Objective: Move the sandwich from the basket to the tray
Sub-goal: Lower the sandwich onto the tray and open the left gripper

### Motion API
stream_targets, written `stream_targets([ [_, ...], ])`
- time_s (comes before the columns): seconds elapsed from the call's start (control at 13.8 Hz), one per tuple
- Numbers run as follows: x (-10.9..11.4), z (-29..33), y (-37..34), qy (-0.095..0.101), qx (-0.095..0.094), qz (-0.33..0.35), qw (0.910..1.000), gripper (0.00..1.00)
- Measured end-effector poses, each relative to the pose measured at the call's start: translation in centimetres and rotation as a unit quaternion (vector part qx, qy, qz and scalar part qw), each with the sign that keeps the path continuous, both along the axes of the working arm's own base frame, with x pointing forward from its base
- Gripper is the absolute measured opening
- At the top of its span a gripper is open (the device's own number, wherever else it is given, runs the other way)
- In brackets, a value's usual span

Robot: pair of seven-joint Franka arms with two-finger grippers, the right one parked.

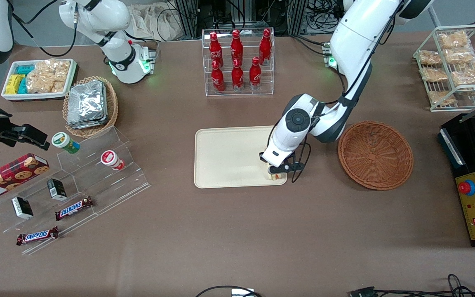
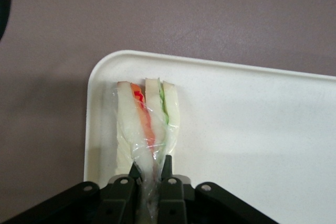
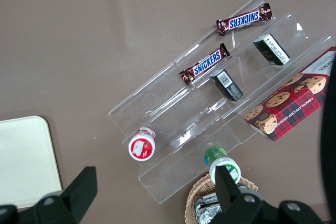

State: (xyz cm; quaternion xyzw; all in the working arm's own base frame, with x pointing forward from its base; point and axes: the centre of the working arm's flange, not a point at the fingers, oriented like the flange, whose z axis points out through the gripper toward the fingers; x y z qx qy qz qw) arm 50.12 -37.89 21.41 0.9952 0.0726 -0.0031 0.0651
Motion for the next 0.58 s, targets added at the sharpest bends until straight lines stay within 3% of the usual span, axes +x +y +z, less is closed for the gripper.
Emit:
stream_targets([
  [0.22, 0.0, 0.0, 0.0, 0.0, 0.0, 0.0, 1.0, 0.31],
  [0.58, 0.4, 1.3, 0.3, 0.007, 0.01, 0.001, 0.9999, 0.81],
])
